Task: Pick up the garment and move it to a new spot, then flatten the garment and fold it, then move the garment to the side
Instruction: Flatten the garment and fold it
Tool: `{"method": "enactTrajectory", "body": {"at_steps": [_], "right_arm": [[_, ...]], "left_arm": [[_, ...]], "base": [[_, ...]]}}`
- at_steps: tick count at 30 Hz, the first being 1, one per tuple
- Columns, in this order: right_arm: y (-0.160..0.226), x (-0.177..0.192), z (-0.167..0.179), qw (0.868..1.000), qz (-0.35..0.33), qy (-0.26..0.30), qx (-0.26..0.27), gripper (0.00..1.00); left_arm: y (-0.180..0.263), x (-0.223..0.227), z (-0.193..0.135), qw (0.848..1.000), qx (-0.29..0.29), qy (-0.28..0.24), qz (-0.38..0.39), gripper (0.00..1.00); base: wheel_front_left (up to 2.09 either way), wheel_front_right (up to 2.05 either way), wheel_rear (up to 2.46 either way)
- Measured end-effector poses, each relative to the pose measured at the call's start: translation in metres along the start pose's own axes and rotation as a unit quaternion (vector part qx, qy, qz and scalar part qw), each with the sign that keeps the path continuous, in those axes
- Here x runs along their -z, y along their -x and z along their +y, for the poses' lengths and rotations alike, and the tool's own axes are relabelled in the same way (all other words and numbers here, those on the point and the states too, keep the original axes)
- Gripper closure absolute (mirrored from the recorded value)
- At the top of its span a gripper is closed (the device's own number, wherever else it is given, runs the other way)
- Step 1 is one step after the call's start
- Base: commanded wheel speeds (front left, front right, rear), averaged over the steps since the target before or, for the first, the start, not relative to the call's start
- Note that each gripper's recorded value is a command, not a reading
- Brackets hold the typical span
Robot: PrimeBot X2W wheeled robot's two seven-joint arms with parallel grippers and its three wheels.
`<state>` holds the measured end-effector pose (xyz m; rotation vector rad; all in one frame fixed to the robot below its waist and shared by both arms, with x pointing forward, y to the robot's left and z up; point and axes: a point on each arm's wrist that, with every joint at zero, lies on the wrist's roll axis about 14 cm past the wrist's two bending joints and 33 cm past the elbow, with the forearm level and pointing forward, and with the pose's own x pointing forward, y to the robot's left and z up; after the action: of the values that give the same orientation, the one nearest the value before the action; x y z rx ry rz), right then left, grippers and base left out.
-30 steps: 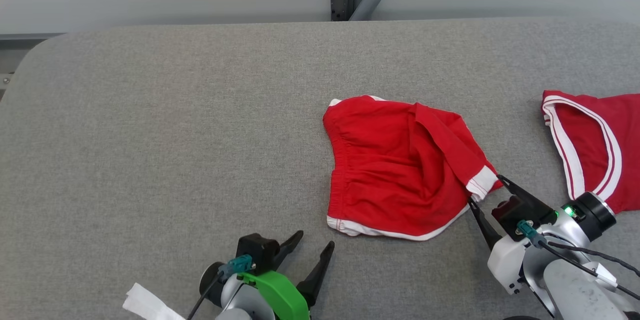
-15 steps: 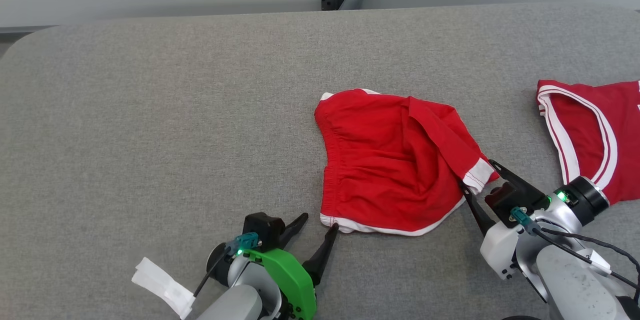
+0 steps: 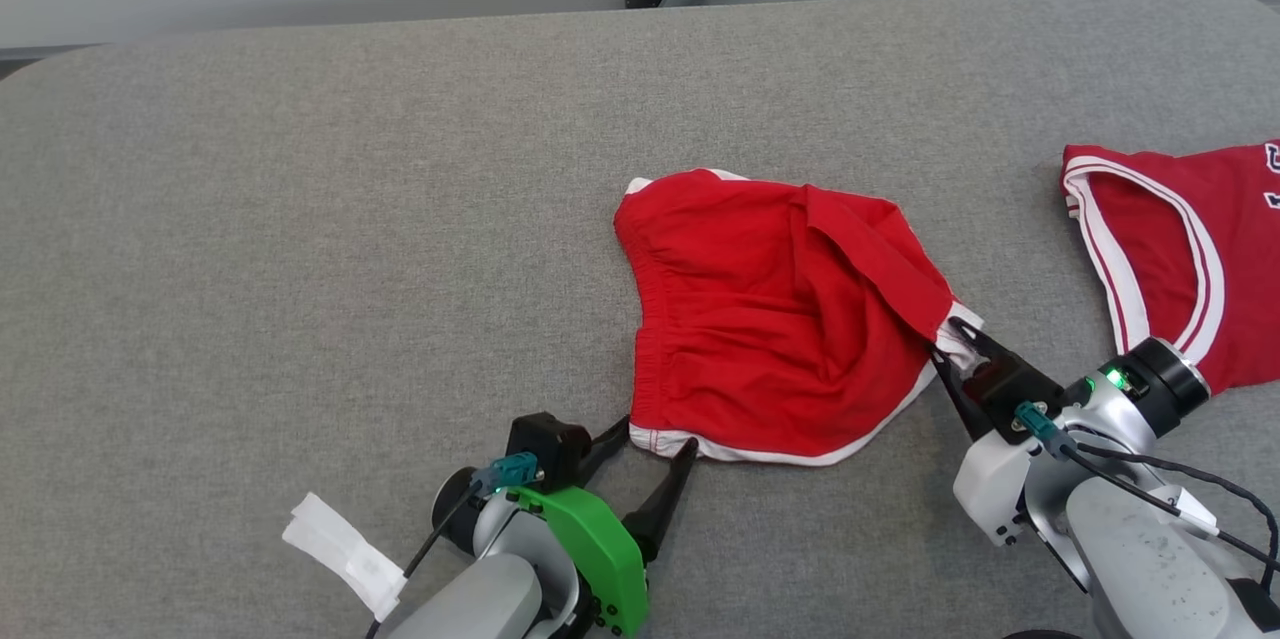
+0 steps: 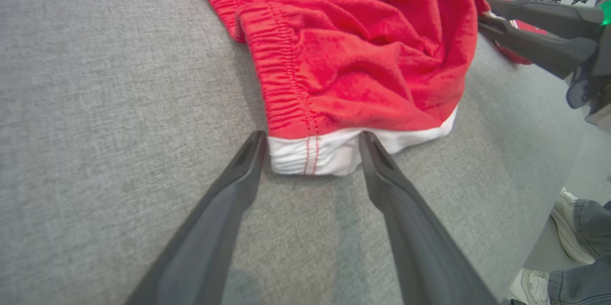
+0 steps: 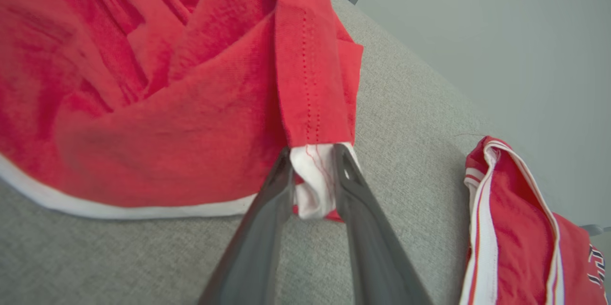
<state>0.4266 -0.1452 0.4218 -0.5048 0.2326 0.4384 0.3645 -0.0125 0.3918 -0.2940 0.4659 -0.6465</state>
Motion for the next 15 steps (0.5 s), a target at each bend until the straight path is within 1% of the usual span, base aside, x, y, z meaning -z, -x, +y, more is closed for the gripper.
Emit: {"method": "enactTrajectory", "body": {"at_steps": [1, 2, 3, 4, 5, 6, 7, 8, 9, 11, 12, 13, 15], "right_arm": [[0.0003, 0.0001, -0.0007, 1.000, 0.000, 0.000, 0.001, 0.67], [0.0005, 0.0000, -0.0010, 1.000, 0.000, 0.000, 0.001, 0.72], [0.0006, -0.0004, -0.0012, 1.000, 0.000, -0.001, 0.002, 0.75], [0.0008, -0.0009, -0.0015, 1.000, -0.001, -0.001, 0.002, 0.81], [0.0008, -0.0013, -0.0017, 1.000, -0.001, -0.002, 0.003, 0.84], [0.0008, -0.0013, -0.0017, 1.000, -0.001, -0.002, 0.003, 0.86], [0.0008, -0.0015, -0.0017, 1.000, -0.001, -0.003, 0.003, 0.90], [0.0007, -0.0016, -0.0015, 1.000, -0.001, -0.003, 0.002, 0.98], [0.0007, -0.0016, -0.0013, 1.000, -0.001, -0.004, 0.002, 1.00], [0.0006, -0.0020, -0.0013, 1.000, -0.002, -0.004, 0.002, 1.00], [0.0005, -0.0023, -0.0014, 1.000, -0.002, -0.004, 0.002, 1.00], [0.0002, -0.0027, -0.0019, 1.000, -0.002, -0.005, 0.003, 1.00], [-0.0004, -0.0044, -0.0036, 1.000, -0.004, -0.006, 0.005, 1.00]], "left_arm": [[-0.0004, 0.0003, -0.0016, 1.000, 0.003, 0.000, 0.001, 0.00], [-0.0005, 0.0011, -0.0030, 1.000, 0.005, 0.000, 0.002, 0.00], [-0.0005, 0.0015, -0.0039, 1.000, 0.006, 0.000, 0.002, 0.07], [-0.0004, 0.0019, -0.0043, 1.000, 0.007, 0.000, 0.003, 0.14], [-0.0002, 0.0022, -0.0047, 1.000, 0.008, 0.001, 0.003, 0.27], [-0.0002, 0.0022, -0.0047, 1.000, 0.008, 0.001, 0.003, 0.50], [-0.0001, 0.0032, -0.0052, 1.000, 0.009, 0.002, 0.005, 0.55], [-0.0001, 0.0038, -0.0057, 1.000, 0.010, 0.001, 0.006, 0.63], [-0.0002, 0.0039, -0.0059, 1.000, 0.011, 0.000, 0.007, 0.72], [-0.0009, 0.0021, -0.0061, 1.000, 0.013, -0.002, 0.007, 0.93], [-0.0014, 0.0005, -0.0062, 1.000, 0.015, -0.003, 0.005, 0.93], [-0.0017, -0.0003, -0.0065, 1.000, 0.016, -0.005, 0.005, 1.00], [-0.0018, -0.0012, -0.0062, 1.000, 0.018, -0.006, 0.005, 1.00]], "base": [[0.00, 0.00, 0.00], [0.00, 0.00, 0.00], [0.00, 0.00, 0.00], [0.00, 0.00, 0.00], [0.00, 0.00, 0.00], [0.00, 0.00, 0.00], [0.00, 0.00, 0.00], [0.00, 0.00, 0.00], [0.00, 0.00, 0.00], [0.00, 0.00, 0.00], [0.00, 0.00, 0.00], [0.00, 0.00, 0.00], [0.00, 0.00, 0.00]]}}
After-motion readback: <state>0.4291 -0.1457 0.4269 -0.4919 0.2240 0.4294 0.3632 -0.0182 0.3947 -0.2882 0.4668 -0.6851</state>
